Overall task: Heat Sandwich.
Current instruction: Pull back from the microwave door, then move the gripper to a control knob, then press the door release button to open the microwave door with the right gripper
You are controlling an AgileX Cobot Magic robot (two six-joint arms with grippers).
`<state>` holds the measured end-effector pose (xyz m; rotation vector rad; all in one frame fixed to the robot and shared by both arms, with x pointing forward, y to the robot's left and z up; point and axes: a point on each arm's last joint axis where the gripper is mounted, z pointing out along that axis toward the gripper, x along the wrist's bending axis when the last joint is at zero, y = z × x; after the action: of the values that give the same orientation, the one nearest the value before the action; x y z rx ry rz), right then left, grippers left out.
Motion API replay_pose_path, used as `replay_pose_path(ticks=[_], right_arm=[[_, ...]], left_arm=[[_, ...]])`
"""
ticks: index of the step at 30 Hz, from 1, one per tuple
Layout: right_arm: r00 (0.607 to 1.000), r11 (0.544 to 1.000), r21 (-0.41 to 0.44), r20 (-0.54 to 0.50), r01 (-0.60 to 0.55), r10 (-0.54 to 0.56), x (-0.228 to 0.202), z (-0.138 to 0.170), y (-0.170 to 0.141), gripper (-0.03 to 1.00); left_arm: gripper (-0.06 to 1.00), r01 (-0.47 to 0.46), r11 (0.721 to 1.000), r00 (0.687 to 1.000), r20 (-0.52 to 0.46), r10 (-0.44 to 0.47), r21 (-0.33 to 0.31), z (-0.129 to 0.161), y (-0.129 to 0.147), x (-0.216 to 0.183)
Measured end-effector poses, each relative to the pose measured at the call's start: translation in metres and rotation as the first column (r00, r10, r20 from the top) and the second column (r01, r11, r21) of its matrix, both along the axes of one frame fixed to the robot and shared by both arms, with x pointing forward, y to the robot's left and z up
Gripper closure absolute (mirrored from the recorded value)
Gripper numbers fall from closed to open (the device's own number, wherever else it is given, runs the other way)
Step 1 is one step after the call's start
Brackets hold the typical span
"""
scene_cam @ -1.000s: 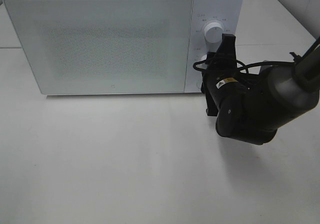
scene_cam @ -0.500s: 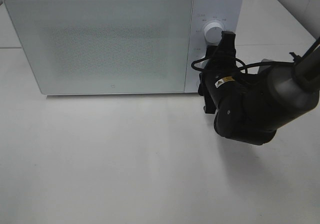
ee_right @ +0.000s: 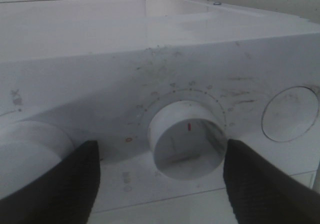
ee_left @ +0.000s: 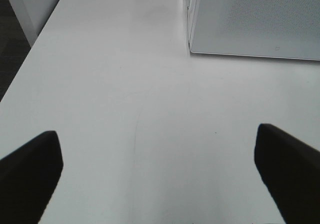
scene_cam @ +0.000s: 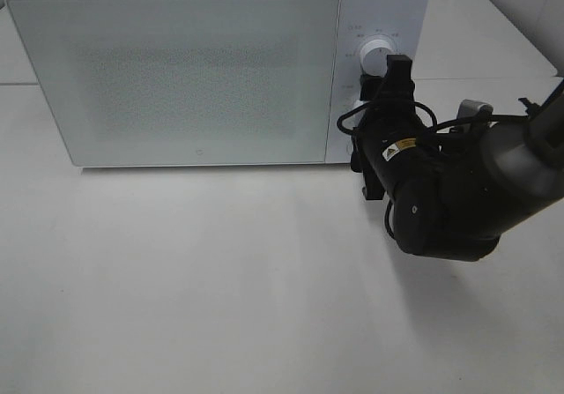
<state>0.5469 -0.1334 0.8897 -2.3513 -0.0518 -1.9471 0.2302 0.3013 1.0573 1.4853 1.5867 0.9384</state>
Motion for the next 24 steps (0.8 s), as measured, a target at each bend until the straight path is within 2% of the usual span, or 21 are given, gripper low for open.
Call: replay_pose_path(ticks=[16,21,24], right_arm=[[0.996,0.998,-0.029,-0.063,-0.06,0.058,-0.035,0.006,-0.019,0.28],[0.99,0.995,-0.042,-0.108,-0.096,0.091,-0.052,0.009,-0.027,0.28],[0.976,0.984,-0.076,-0.161,-0.162,0.148,-0.064,0.01,-0.03,0.28]], left_arm=[[-0.04,0.0,1.0,1.0,0.0,0.0,0.0,0.0,0.0,0.0],[-0.04,0.0,1.0,1.0,0.0,0.0,0.0,0.0,0.0,0.0],[-0.04,0.0,1.0,1.0,0.0,0.0,0.0,0.0,0.0,0.0]])
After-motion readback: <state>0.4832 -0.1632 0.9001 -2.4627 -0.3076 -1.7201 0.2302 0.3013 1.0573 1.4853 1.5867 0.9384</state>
